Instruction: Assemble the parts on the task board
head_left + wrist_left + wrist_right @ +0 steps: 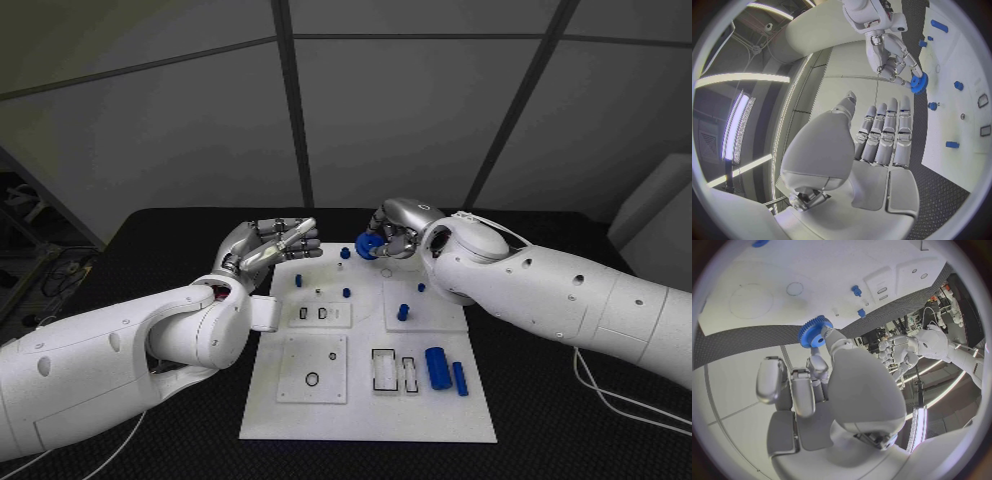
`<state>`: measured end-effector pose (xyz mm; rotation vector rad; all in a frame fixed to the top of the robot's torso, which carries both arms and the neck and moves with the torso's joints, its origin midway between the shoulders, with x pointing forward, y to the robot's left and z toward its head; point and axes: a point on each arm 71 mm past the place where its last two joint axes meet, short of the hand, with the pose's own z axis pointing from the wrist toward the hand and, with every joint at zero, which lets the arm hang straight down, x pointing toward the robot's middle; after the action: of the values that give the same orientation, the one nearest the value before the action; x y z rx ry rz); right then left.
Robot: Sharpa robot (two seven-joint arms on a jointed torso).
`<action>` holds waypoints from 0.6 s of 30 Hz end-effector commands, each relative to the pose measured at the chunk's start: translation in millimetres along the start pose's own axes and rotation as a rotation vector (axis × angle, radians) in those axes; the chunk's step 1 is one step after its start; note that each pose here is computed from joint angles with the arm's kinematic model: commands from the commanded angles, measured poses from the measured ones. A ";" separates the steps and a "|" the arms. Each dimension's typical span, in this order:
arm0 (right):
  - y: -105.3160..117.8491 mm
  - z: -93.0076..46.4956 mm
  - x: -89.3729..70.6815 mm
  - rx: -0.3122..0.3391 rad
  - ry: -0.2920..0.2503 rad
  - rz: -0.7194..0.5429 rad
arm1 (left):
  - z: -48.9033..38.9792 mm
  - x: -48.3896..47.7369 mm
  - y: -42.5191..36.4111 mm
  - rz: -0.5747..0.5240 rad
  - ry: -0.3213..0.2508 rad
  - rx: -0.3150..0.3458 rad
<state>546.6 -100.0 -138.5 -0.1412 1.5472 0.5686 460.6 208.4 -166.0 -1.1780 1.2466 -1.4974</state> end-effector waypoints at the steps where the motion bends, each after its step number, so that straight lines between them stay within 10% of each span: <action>1: 11.1 4.4 0.6 -0.041 -0.026 -0.033 | 0.6 2.4 -1.3 -0.001 0.017 0.009; 18: 39.0 18.4 19.0 -0.081 0.044 -0.049 | 1.7 5.0 -0.7 -0.002 0.020 0.010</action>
<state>545.0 -54.9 -145.4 -0.2235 1.5497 0.5969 461.2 205.0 -166.3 -1.1776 1.2495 -1.5032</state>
